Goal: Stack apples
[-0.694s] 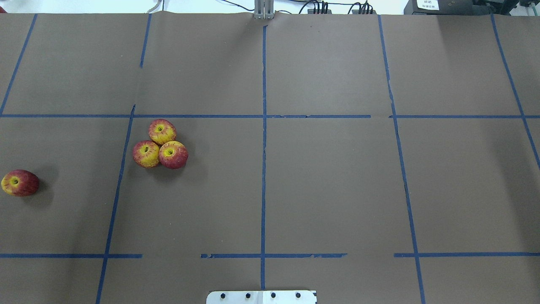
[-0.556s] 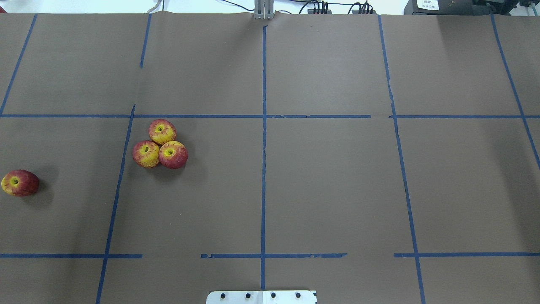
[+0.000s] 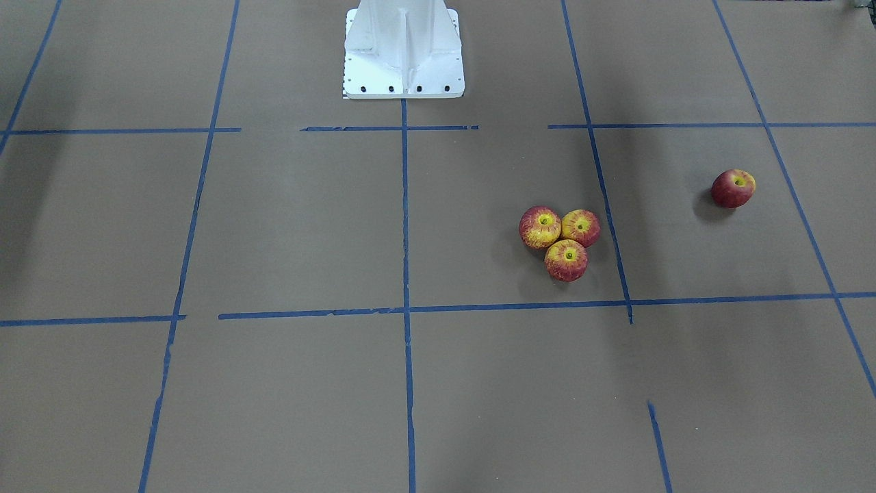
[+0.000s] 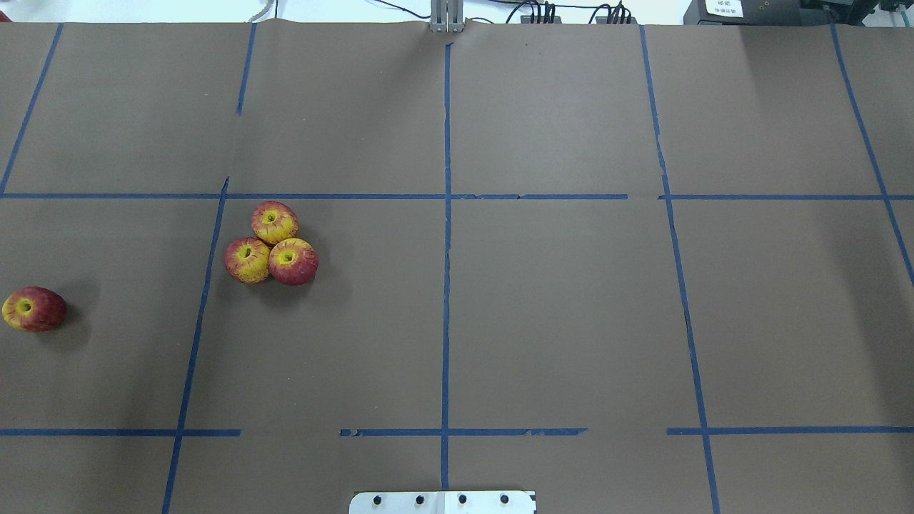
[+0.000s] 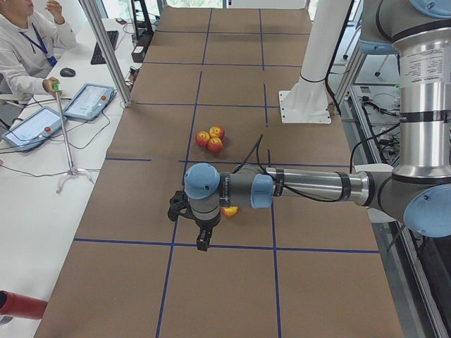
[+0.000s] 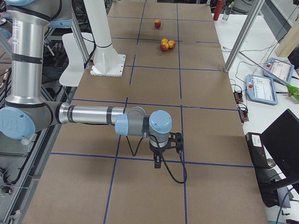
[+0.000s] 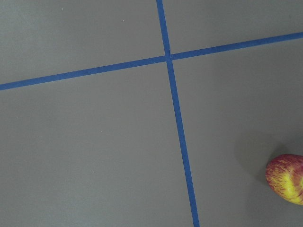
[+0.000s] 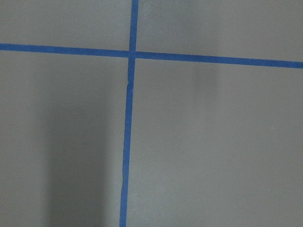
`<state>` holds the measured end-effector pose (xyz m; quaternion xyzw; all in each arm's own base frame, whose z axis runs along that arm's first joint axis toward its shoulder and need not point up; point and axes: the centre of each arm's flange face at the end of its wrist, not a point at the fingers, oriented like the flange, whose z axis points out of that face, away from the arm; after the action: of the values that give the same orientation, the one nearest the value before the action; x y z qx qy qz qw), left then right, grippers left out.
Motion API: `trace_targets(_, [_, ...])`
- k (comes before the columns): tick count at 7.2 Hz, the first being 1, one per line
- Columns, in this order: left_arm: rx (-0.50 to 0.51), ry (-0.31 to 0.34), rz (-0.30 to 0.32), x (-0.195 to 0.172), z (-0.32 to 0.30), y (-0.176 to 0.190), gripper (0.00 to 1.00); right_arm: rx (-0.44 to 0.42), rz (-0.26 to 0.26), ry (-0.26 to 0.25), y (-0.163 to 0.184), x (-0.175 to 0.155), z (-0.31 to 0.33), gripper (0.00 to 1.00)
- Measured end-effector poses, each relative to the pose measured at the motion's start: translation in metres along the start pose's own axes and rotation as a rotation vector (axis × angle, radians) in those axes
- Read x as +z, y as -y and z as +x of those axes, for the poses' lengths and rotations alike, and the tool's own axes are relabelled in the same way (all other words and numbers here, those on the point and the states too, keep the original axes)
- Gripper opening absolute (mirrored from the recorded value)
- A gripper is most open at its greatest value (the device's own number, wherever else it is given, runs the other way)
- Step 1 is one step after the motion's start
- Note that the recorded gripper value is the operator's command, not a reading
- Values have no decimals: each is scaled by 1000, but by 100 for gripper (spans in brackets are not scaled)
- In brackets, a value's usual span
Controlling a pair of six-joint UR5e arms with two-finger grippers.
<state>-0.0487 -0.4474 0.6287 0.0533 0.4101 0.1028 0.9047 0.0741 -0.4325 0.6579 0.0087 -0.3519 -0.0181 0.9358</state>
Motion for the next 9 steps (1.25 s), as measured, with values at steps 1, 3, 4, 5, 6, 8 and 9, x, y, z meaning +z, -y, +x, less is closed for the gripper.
trace_targets(1, [49,-79,6,19,24,12,100,0,0,0,0,0,0,100])
trace_targets(3, [9,-87,5,61,78,32,100,0,0,0,0,0,0,100])
trace_targets(4, [-29,-70,9,82,101,34,100,0,0,0,0,0,0,100])
trace_targets(5, [-57,-41,22,97,113,32,100,0,0,0,0,0,0,100])
trace_targets(6, [-70,-11,22,111,122,30,100,0,0,0,0,0,0,100])
trace_targets(8, [-69,46,-6,145,148,25,100,0,0,0,0,0,0,100])
trace_targets(9, [-71,66,-15,157,157,22,100,1,0,0,0,0,0,100])
